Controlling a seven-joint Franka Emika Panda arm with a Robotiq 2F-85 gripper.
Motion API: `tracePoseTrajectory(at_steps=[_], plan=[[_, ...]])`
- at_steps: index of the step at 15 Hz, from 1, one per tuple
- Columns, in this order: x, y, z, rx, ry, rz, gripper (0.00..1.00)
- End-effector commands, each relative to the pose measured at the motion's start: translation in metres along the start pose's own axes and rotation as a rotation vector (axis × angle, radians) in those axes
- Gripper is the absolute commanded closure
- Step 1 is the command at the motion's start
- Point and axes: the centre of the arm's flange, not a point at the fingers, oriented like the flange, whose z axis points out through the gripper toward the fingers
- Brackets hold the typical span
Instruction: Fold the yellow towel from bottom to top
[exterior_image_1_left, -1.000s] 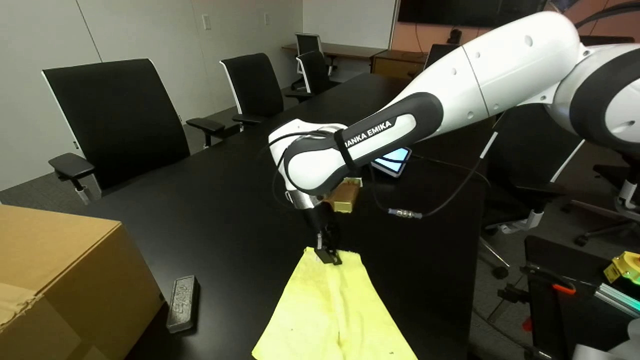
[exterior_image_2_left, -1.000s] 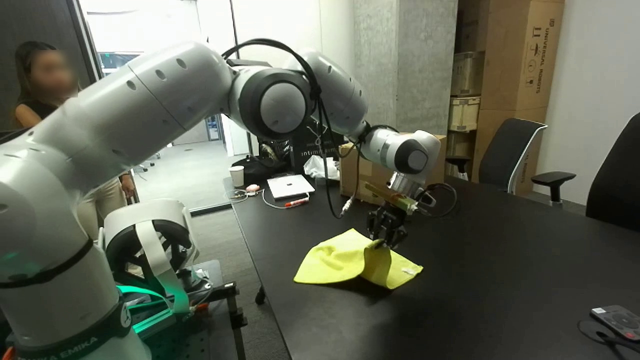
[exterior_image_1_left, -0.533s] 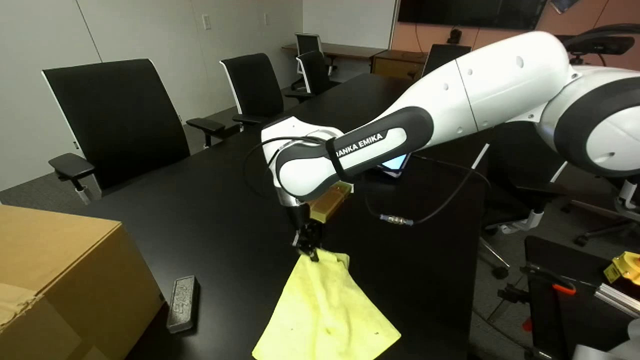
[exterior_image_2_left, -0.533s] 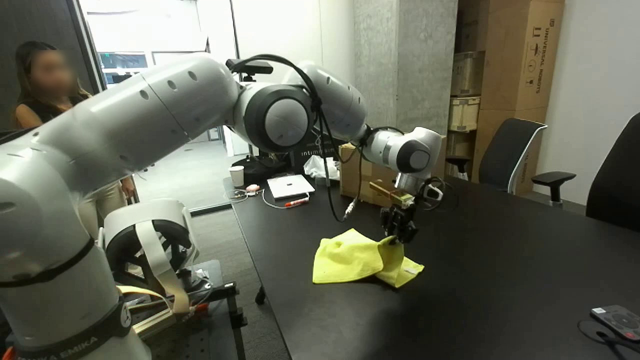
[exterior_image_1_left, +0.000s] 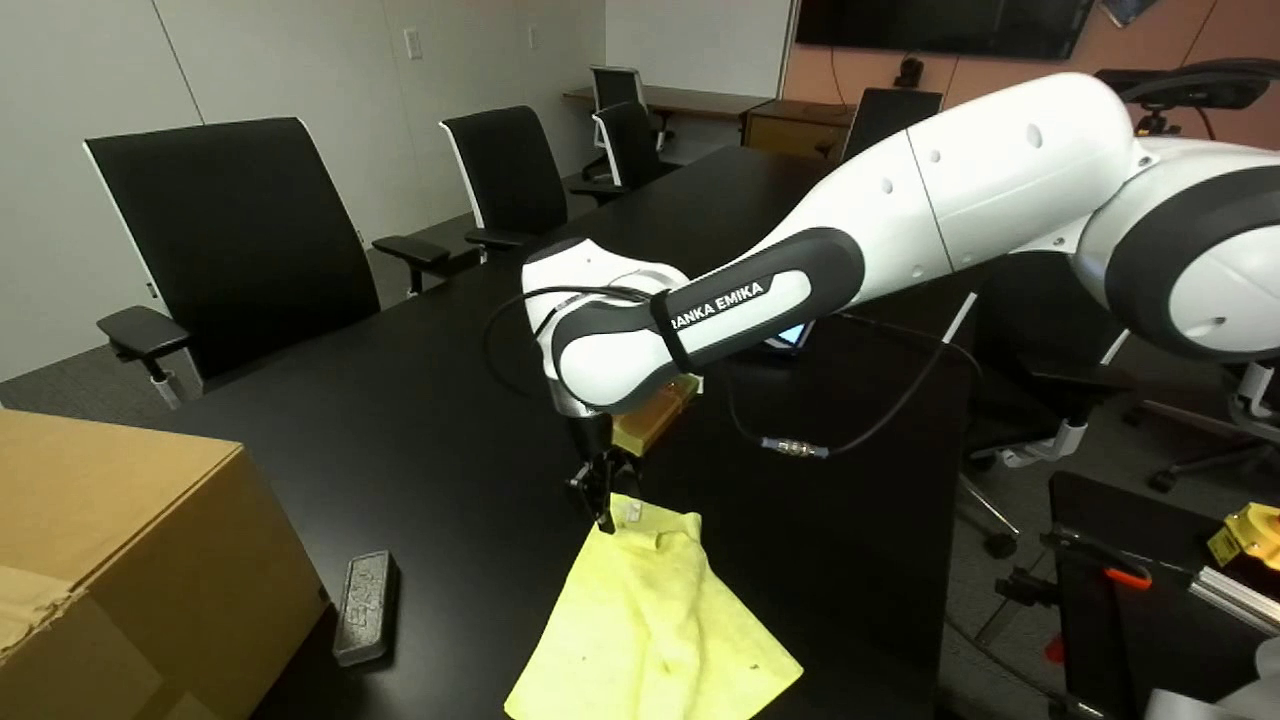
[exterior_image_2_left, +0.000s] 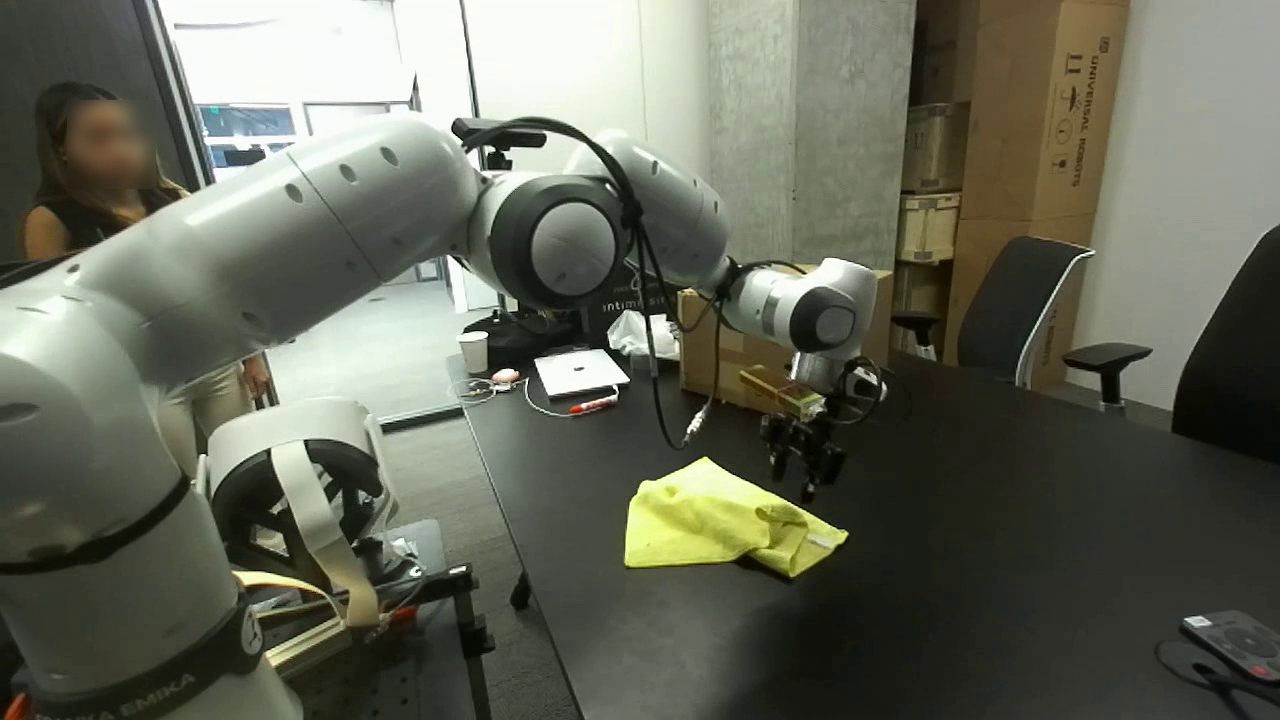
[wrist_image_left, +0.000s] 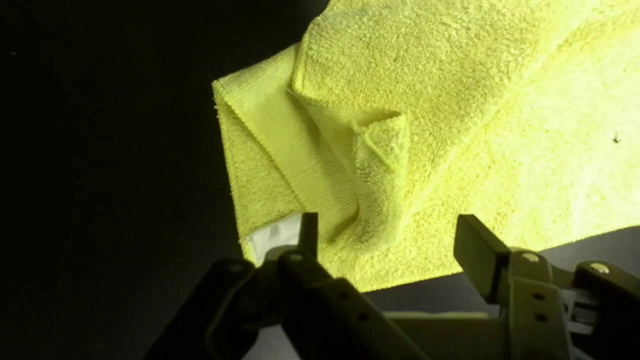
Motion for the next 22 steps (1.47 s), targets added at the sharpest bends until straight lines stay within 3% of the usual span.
tracePoseTrajectory(at_steps=[1, 5, 10, 18, 22], plan=[[-0.051, 0.018, 0.001, -0.001, -0.028, -0.086, 0.01], [-0.093, 0.025, 0.019, 0.007, -0.083, -0.247, 0.0], [-0.133, 0.014, 0.026, -0.031, -0.082, -0.418, 0.0], [-0.212, 0.004, 0.048, -0.043, -0.067, -0.463, 0.0], [-0.248, 0.01, 0.077, -0.109, -0.043, -0.556, 0.0]])
